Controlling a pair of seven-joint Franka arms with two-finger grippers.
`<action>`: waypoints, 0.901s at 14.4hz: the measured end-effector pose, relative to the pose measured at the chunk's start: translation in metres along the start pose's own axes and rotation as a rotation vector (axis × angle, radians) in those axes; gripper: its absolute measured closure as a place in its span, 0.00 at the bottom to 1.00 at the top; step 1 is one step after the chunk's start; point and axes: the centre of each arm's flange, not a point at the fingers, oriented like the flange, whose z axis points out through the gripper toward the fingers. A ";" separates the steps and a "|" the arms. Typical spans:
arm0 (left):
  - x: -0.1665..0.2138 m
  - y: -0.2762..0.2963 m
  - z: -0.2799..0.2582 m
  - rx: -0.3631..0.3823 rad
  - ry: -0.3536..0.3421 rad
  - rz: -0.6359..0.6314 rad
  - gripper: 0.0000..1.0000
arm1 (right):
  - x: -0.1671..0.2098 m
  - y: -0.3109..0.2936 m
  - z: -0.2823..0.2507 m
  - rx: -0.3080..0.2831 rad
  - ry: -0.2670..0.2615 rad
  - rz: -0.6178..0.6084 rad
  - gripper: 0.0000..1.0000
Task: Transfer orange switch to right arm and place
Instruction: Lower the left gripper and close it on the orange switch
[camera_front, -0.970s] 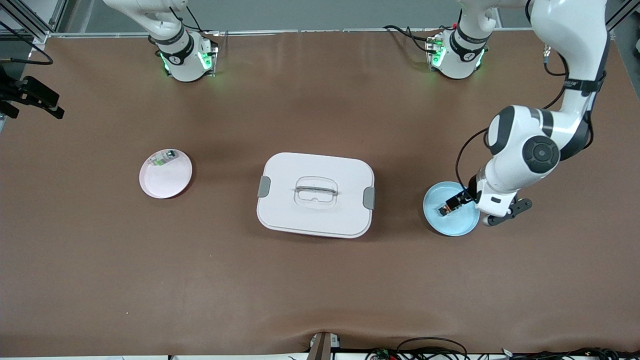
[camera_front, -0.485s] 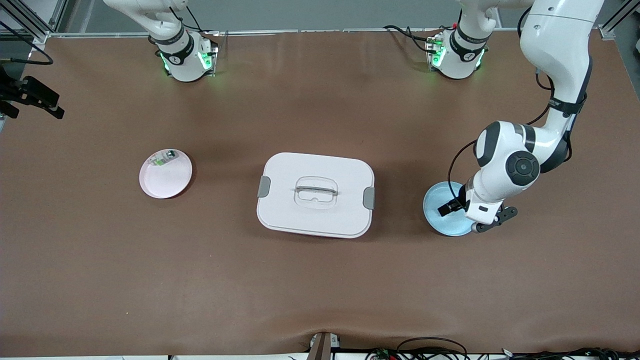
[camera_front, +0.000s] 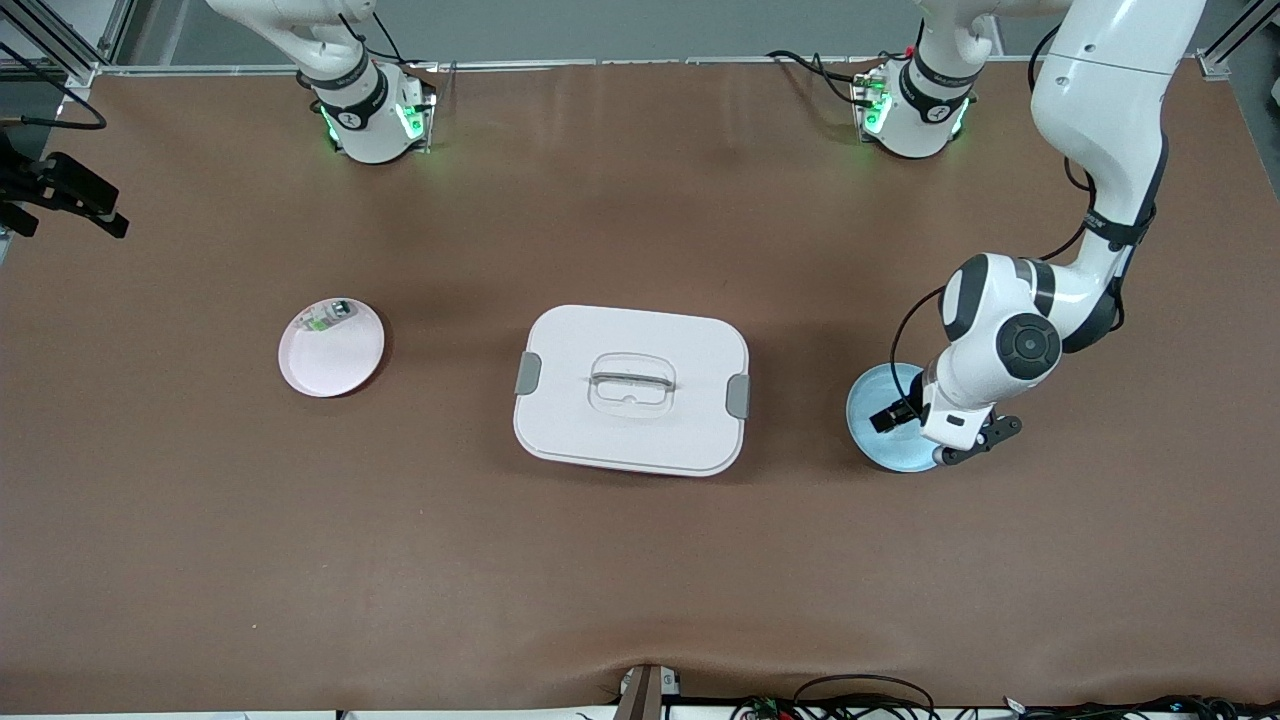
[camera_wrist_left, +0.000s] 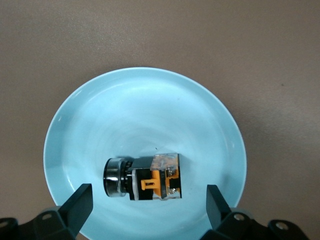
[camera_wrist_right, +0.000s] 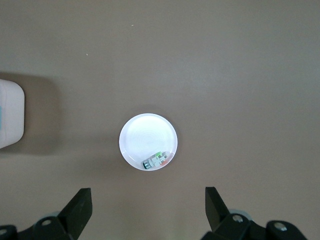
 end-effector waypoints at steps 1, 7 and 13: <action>0.000 -0.001 0.003 0.013 0.004 0.013 0.00 | 0.000 0.000 0.000 0.000 0.000 0.000 0.00; 0.004 -0.008 0.013 0.017 0.013 0.014 0.00 | 0.000 0.000 0.000 0.000 0.000 0.000 0.00; 0.004 -0.006 0.029 0.008 0.016 0.015 0.00 | 0.000 0.000 0.000 0.000 0.000 0.000 0.00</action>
